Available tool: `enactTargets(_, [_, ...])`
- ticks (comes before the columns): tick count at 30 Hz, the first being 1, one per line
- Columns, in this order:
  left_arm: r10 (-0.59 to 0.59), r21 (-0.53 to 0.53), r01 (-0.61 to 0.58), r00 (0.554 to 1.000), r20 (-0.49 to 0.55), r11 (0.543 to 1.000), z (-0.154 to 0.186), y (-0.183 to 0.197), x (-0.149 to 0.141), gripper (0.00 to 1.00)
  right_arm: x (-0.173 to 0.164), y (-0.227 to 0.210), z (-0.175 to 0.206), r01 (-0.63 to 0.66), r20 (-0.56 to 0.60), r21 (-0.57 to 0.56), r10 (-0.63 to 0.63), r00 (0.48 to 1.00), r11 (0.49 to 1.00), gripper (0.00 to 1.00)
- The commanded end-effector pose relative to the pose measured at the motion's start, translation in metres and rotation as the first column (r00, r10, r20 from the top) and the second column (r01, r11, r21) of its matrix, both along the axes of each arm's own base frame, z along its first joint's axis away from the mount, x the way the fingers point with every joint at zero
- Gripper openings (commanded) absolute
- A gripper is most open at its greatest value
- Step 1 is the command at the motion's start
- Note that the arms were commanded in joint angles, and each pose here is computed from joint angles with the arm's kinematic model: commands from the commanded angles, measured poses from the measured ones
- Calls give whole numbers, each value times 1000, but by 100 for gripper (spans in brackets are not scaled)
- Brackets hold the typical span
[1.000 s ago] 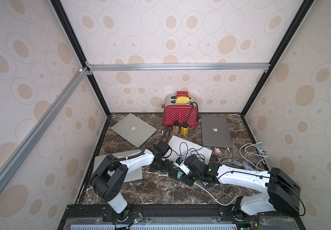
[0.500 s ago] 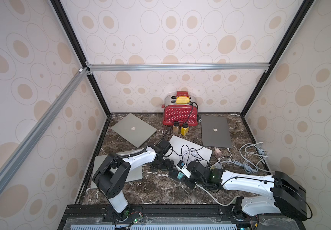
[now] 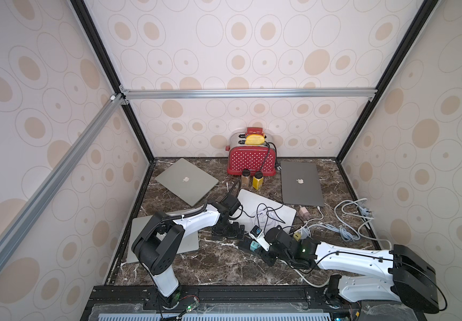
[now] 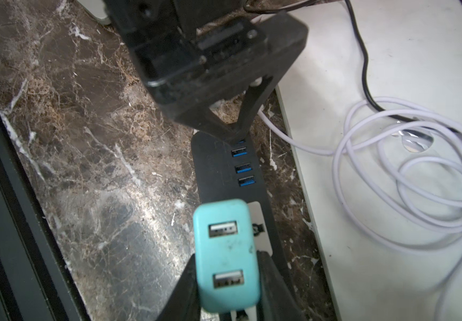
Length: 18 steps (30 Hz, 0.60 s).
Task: Unplug the laptop charger
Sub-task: Remove the plug from the socket.
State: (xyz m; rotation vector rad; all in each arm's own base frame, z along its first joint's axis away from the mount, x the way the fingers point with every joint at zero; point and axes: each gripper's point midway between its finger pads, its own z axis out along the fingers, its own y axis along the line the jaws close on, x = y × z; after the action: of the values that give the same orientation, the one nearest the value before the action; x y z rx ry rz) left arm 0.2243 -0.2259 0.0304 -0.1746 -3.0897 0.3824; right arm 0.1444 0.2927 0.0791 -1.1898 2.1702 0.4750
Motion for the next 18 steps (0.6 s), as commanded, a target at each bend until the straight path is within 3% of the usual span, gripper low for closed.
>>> enactTargets(1, [17, 206, 2, 996, -88, 978, -28, 41, -28, 99, 19, 17, 25, 81, 40, 124, -86, 995, 989, 0])
enactTargets(18, [7, 210, 12, 996, -91, 978, -29, 41, -26, 99, 22, 13, 30, 121, 37, 177, -130, 991, 977, 0])
